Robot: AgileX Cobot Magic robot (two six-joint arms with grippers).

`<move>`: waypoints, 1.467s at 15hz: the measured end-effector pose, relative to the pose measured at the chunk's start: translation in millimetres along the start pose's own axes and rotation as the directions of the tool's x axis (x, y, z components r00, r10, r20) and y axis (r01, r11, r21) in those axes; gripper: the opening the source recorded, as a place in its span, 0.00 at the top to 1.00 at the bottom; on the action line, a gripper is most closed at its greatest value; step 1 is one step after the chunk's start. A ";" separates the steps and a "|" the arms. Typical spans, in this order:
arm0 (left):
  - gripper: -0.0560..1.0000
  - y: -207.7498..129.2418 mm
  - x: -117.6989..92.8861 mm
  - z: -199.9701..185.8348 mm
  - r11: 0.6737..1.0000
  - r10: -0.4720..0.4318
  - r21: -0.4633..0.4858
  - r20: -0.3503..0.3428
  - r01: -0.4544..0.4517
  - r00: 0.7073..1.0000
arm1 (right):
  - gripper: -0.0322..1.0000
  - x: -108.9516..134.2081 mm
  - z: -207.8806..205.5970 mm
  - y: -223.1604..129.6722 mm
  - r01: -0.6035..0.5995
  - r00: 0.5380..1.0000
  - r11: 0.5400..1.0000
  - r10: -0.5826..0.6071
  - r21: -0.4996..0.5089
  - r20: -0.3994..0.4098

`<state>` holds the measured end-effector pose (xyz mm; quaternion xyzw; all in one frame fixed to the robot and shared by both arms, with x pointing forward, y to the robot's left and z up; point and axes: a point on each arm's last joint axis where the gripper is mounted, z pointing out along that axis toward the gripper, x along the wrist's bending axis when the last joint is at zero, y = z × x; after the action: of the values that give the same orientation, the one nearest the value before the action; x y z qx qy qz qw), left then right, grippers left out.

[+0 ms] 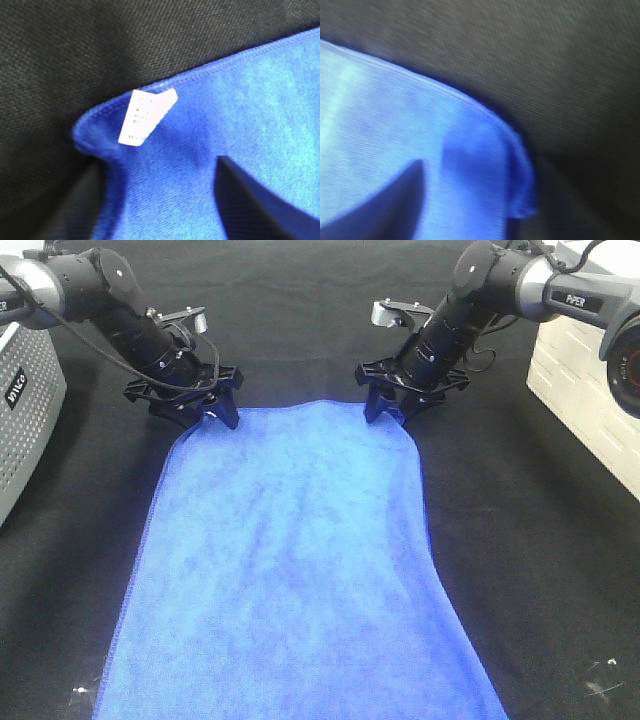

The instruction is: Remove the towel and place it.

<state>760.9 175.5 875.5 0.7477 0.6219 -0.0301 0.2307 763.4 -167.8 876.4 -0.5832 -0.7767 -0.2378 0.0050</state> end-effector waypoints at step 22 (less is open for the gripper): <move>0.94 16.0 -7.3 -5.3 0.996 0.035 -0.088 -0.001 -0.035 0.999 | 0.96 -5.5 -21.0 14.7 0.249 0.959 0.966 -0.235 -0.072 0.160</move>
<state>773.1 169.0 887.6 0.7476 0.6095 0.0011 0.2638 772.8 -177.7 898.8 -0.4996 -0.8288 -0.2272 -0.1091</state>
